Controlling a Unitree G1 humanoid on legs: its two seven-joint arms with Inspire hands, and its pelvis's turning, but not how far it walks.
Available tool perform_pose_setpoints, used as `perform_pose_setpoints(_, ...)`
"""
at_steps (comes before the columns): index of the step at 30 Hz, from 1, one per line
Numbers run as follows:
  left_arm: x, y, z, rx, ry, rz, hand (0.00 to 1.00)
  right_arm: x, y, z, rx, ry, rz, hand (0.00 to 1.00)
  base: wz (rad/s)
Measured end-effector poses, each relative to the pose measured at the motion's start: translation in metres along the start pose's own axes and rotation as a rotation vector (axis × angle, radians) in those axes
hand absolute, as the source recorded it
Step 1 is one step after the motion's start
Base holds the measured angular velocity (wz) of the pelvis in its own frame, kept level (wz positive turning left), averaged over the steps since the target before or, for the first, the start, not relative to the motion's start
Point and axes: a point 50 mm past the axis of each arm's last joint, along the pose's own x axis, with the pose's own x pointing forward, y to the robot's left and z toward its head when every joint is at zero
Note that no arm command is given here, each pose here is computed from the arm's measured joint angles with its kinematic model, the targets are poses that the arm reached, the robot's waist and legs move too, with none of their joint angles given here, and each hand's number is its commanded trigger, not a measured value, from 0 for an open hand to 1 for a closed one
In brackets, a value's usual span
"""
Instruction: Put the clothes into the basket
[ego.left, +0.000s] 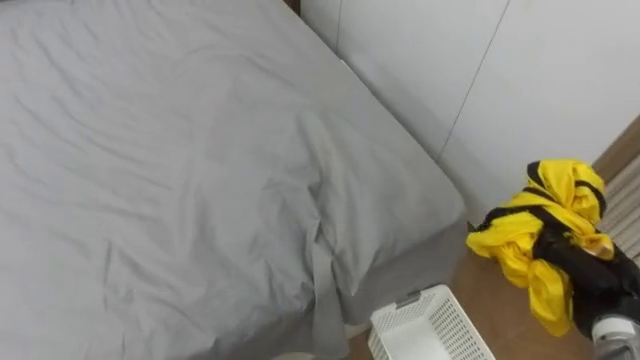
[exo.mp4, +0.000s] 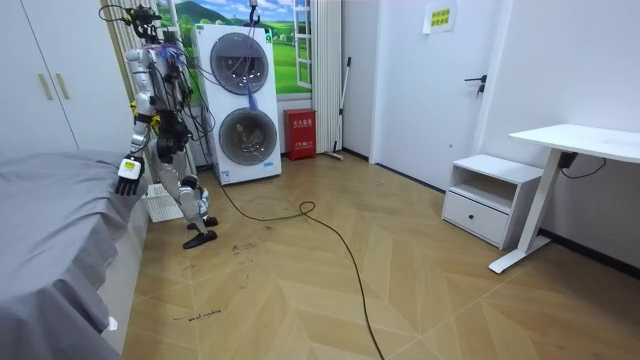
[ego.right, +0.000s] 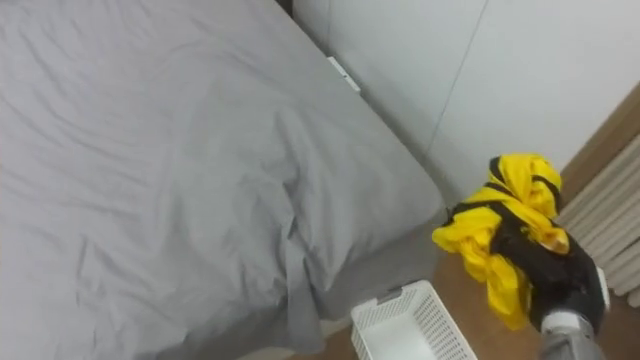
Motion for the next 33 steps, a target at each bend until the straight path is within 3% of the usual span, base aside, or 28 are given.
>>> perform_pose_setpoints(13, -0.002, -0.002, -0.010, 0.063, 0.021, -0.034, 0.00, -0.007, -0.004, 0.003, 0.084, -0.017, 0.013, 1.00, -0.18)
perform_pose_setpoints(16, -0.001, 0.005, -0.009, 0.077, 0.018, -0.026, 0.00, -0.006, -0.010, 0.007, 0.085, -0.036, -0.005, 1.00, -0.39)
perform_pose_setpoints(22, 0.003, 0.008, 0.008, 0.080, -0.013, -0.042, 0.00, 0.026, 0.007, 0.024, -0.006, -0.062, 0.022, 1.00, -0.45)
perform_pose_setpoints(33, 0.008, -0.017, 0.049, 0.117, -0.106, -0.125, 0.00, 0.068, 0.043, 0.041, -0.056, -0.011, 0.035, 1.00, -0.03)
